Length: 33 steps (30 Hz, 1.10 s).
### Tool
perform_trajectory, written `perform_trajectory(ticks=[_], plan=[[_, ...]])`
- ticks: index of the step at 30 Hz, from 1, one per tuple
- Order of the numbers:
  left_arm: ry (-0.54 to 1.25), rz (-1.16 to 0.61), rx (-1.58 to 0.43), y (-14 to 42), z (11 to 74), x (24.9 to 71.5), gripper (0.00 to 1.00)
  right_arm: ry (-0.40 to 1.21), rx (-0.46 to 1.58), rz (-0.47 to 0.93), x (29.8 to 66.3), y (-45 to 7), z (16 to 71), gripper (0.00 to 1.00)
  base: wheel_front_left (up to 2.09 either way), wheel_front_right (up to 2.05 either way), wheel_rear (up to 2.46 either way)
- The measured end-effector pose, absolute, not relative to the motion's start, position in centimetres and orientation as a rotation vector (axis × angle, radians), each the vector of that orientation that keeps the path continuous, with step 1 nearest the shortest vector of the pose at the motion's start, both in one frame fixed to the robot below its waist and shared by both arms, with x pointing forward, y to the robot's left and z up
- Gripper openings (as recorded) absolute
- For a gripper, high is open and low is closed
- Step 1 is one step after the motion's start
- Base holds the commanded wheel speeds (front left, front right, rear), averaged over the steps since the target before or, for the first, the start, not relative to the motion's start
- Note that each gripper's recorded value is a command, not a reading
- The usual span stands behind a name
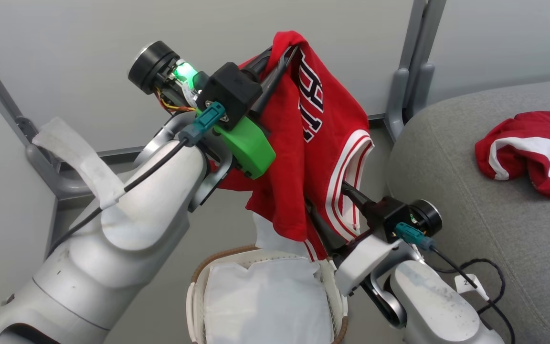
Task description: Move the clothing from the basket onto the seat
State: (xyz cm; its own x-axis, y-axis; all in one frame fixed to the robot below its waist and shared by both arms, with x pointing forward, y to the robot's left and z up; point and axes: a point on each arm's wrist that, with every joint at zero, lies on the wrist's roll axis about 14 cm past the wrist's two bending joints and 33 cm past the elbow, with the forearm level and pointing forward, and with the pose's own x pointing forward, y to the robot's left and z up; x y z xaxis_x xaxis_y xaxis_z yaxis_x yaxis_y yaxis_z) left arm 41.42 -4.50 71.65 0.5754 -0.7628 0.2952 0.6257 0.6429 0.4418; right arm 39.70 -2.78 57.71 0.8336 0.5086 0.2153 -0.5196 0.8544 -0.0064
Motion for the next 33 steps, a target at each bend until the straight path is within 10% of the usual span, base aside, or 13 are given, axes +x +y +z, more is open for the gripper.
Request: perform_trajectory(ticks=[7,9,11,20,22,23,24,33], plan=[[-0.499,-0.844,0.289,-4.9,71.8,40.6,0.0,-0.197,0.05,0.62,40.6,-0.4,58.2,1.0,0.0,0.0,0.0],[-0.497,-0.842,0.285,-4.7,71.7,40.6,0.0,-0.2,0.054,0.633,40.8,0.0,58.5,0.31,0.0,0.0,0.0],[-0.491,-0.83,0.273,-4.4,71.5,40.8,0.0,-0.201,0.057,0.645,40.7,0.4,58.6,0.0,0.0,0.0,0.0],[-0.349,-0.72,0.192,-0.8,66.8,43.0,0.0,-0.261,0.056,0.634,41.0,0.0,60.4,0.0,0.0,0.0,0.0],[-0.321,-0.689,0.175,0.1,65.5,43.5,0.42,-0.275,0.054,0.626,41.1,-0.3,60.7,0.0,0.0,0.0,0.0],[-0.301,-0.673,0.174,0.5,64.6,43.7,0.92,-0.282,0.053,0.619,41.2,-0.5,60.9,0.0,0.0,0.0,0.0],[-0.281,-0.663,0.161,0.8,63.8,43.8,1.0,-0.289,0.052,0.614,41.2,-0.7,61.1,0.0,0.0,0.0,0.0],[-0.156,-0.626,0.017,0.7,58.1,42.8,1.0,-0.324,0.032,0.541,42.3,-3.0,62.0,0.0,0.0,0.0,0.0]])
